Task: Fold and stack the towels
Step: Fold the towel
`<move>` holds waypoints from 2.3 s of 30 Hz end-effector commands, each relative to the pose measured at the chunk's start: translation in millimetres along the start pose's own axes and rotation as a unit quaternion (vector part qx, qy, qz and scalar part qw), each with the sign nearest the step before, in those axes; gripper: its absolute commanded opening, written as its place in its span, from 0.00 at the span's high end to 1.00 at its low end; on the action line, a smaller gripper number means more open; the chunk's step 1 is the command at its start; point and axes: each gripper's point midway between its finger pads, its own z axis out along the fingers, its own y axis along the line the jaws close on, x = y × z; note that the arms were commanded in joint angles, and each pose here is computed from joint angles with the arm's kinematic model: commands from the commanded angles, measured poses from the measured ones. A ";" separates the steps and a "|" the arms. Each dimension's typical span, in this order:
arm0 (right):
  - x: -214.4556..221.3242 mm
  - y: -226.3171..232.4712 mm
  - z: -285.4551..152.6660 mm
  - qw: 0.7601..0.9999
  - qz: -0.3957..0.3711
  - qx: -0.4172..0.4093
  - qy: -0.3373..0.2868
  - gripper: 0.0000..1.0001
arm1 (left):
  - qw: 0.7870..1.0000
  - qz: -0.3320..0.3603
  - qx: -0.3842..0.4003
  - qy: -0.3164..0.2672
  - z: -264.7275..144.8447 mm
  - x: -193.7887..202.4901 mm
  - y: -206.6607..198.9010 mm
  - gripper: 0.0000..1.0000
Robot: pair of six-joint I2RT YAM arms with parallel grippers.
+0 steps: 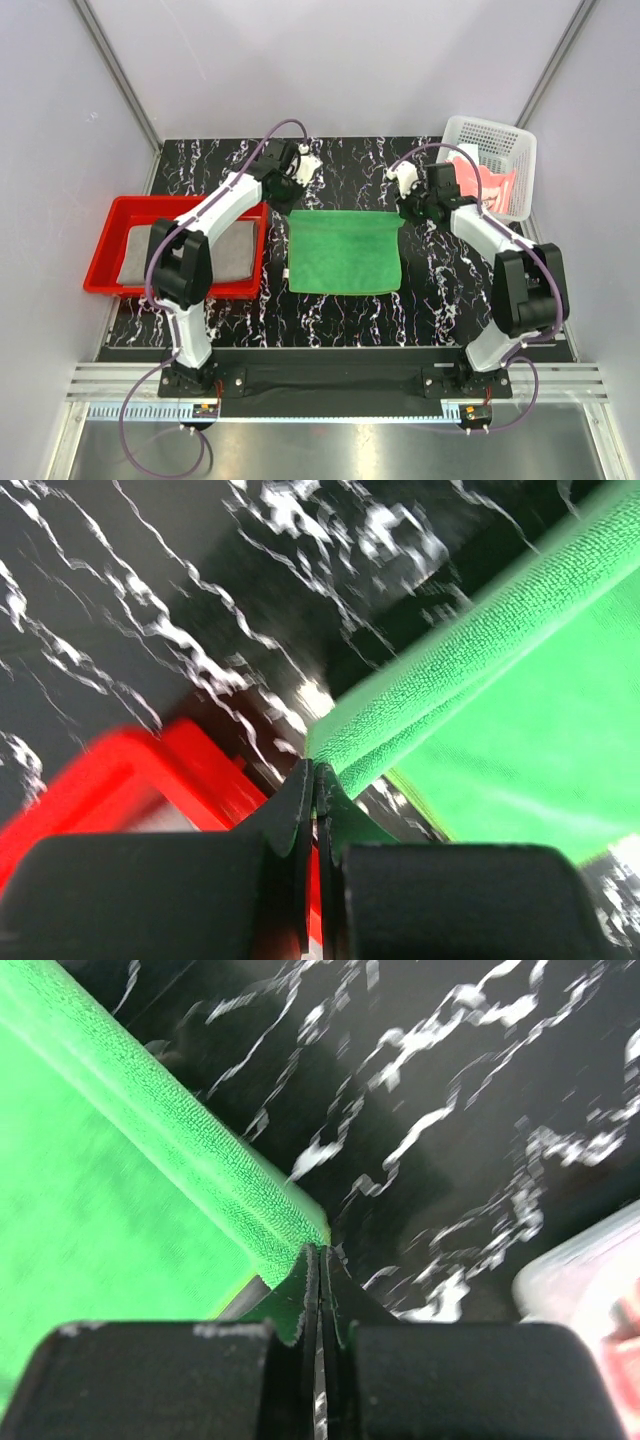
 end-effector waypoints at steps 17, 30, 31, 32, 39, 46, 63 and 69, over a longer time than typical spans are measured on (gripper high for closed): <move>59.5 100.0 -57.1 0.995 -0.011 -0.096 0.020 1.00 | 0.996 -0.041 0.079 0.009 -45.2 85.4 -79.7 0.99; 88.2 119.2 -54.7 0.992 0.011 -0.103 0.075 0.83 | 0.989 -0.061 0.117 0.066 -35.9 124.2 -110.2 0.83; 87.3 119.5 -55.1 0.991 0.012 -0.105 0.076 0.79 | 0.988 -0.059 0.122 0.070 -36.6 126.3 -113.4 0.82; 89.0 121.6 -56.8 0.990 0.016 -0.111 0.084 0.75 | 0.989 -0.058 0.117 0.072 -37.4 126.5 -113.0 0.80; 61.3 121.4 -74.0 0.988 0.044 -0.124 0.082 0.53 | 0.995 -0.053 0.072 0.039 -63.6 100.5 -101.6 0.61; 21.1 123.7 -69.4 0.968 0.212 -0.118 0.071 0.57 | 0.993 -0.092 0.076 0.005 -46.7 83.7 -113.9 0.64; 119.8 124.9 -29.5 0.881 0.407 0.030 0.239 0.92 | 0.962 -0.260 0.026 0.085 -1.1 137.6 -124.0 0.61; 81.0 109.3 -47.5 0.891 0.409 0.041 0.194 0.88 | 0.962 -0.265 -0.031 0.055 -38.1 114.7 -100.5 0.56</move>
